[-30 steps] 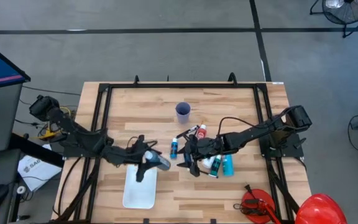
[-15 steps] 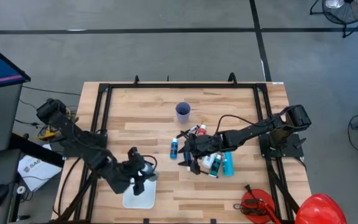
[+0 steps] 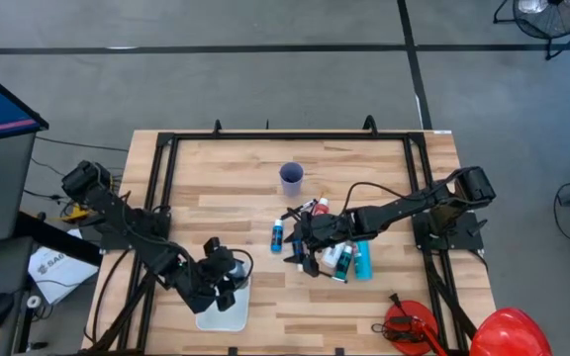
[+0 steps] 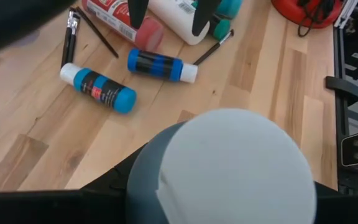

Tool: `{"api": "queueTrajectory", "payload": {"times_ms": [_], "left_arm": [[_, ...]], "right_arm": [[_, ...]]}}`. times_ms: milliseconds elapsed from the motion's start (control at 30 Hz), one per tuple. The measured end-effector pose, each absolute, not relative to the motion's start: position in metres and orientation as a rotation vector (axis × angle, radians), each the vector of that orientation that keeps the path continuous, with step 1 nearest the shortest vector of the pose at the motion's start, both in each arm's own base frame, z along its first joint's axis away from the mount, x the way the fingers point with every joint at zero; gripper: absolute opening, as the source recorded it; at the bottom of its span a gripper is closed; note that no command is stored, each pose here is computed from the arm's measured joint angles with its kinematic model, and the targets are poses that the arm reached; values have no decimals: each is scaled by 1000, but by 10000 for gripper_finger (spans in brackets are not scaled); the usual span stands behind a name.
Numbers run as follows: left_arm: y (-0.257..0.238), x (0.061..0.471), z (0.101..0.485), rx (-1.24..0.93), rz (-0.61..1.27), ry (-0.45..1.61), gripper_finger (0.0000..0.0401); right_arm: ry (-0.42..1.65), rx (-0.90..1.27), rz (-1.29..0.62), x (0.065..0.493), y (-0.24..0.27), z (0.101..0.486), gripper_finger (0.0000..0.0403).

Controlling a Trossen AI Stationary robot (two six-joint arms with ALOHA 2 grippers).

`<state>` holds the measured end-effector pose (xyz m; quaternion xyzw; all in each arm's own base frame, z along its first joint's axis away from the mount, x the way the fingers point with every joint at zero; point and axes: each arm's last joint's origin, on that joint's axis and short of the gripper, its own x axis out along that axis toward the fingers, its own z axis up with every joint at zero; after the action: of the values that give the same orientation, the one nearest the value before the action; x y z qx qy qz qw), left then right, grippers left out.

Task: Pick & Place Paint Supplies
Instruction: Put the black paint bottle into the white bin

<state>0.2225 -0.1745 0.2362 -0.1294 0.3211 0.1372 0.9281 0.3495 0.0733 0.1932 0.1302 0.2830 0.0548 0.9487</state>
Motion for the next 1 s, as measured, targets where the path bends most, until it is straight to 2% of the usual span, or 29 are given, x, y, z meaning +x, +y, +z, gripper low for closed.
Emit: {"api": "queueTrajectory", "payload": {"times_ms": [700,1000], "left_arm": [[-163,217,201,-280,355,619,184],[-164,218,199,-276,346,602,184]], "right_arm": [[575,265,112,350,73,193,279],[573,251,111,350,73,193,279]]}}
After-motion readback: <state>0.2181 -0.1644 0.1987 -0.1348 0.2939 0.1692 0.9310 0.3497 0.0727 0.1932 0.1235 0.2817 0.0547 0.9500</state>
